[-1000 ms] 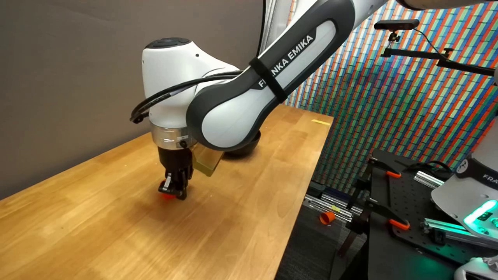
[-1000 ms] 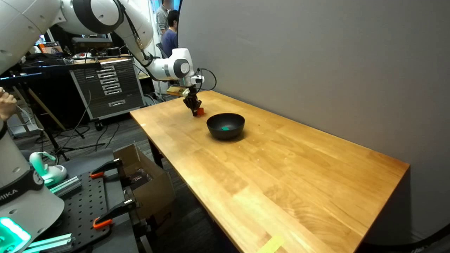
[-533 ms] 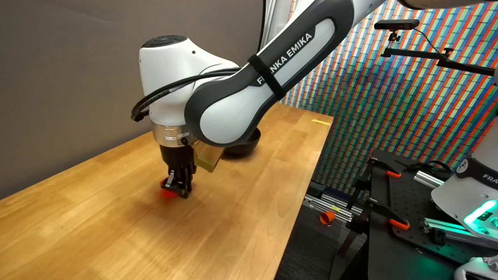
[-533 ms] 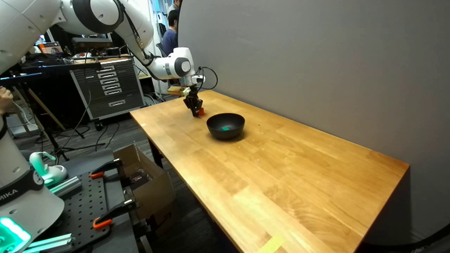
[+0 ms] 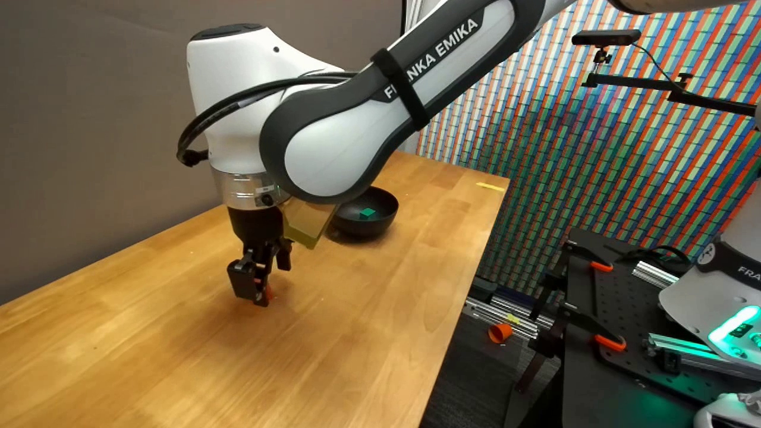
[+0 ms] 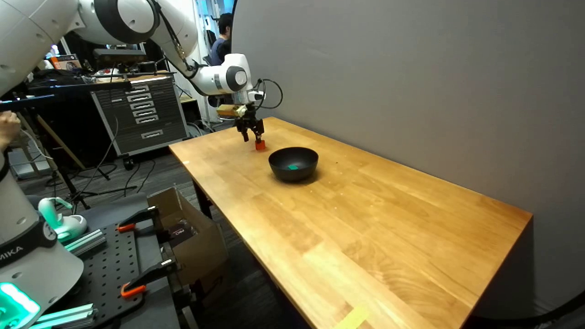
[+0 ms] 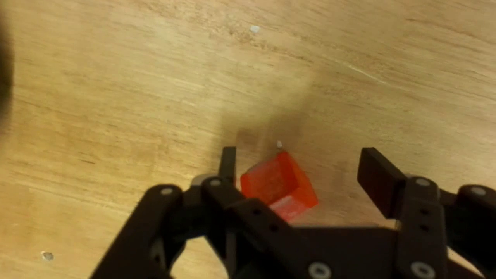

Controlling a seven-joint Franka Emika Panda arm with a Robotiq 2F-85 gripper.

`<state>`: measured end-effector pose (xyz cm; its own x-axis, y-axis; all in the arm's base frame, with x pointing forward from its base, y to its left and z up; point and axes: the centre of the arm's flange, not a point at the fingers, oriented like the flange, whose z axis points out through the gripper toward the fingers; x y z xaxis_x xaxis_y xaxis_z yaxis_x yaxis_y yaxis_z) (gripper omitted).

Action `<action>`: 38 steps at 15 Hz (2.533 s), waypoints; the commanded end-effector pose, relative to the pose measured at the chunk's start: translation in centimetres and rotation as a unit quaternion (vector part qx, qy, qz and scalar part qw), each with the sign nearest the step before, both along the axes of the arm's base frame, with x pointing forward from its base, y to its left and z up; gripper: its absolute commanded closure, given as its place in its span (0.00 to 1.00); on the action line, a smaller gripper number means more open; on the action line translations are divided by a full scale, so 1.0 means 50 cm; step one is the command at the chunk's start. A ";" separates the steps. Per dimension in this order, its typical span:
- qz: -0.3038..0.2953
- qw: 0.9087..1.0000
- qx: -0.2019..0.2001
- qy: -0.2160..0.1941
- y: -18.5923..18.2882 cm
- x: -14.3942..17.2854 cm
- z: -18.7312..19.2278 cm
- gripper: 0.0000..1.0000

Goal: Place the blocks inside the black bowl

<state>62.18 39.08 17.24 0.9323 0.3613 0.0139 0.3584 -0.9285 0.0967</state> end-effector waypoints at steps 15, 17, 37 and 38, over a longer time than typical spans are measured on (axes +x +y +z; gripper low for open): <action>0.072 0.997 0.003 0.016 0.022 0.078 -0.063 0.00; 0.077 0.997 0.000 0.009 0.020 0.088 -0.060 0.27; -0.157 0.979 -0.125 -0.041 -0.374 0.115 0.177 0.69; -0.175 0.976 -0.129 -0.032 -0.390 0.104 0.179 0.69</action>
